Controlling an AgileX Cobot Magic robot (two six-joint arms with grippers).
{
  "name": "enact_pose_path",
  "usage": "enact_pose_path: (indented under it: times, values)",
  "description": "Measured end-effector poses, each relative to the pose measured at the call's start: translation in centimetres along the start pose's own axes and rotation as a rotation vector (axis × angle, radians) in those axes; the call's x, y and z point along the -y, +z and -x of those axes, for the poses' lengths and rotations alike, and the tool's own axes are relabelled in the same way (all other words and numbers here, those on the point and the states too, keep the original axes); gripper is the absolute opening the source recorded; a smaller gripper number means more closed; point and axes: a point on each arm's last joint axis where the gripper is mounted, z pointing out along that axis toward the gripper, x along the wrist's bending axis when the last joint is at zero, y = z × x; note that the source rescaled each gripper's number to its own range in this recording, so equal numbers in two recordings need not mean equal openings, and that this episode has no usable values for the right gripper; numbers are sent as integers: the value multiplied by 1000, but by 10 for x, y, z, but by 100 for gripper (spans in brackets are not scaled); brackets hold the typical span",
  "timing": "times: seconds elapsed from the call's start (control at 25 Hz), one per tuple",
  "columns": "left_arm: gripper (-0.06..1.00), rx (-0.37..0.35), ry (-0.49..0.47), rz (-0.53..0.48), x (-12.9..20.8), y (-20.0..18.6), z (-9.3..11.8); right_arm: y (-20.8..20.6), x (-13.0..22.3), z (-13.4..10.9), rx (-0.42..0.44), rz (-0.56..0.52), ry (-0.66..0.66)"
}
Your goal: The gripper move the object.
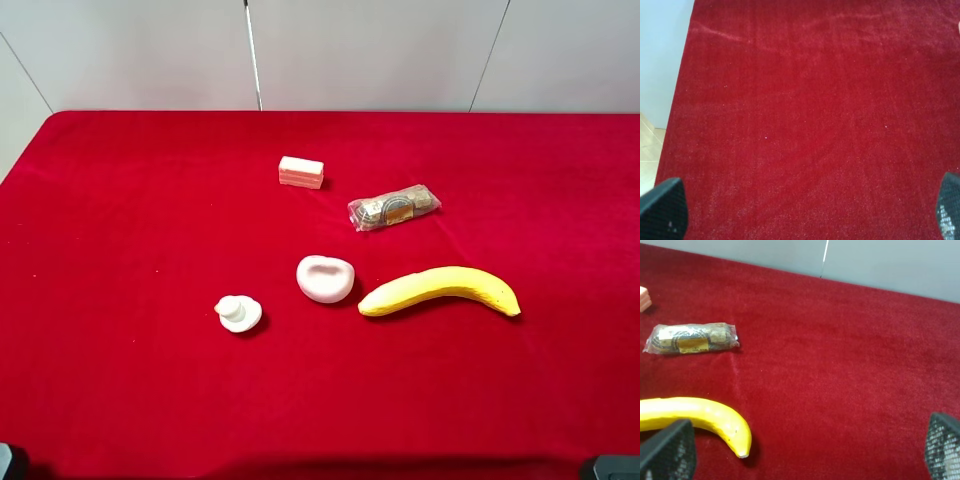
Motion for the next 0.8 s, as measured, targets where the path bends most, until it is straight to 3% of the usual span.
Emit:
enact_pose_path:
  times: [0.8]
  values:
    - [100,-1,0,0,0,0,0,0,0,0,0,1,0]
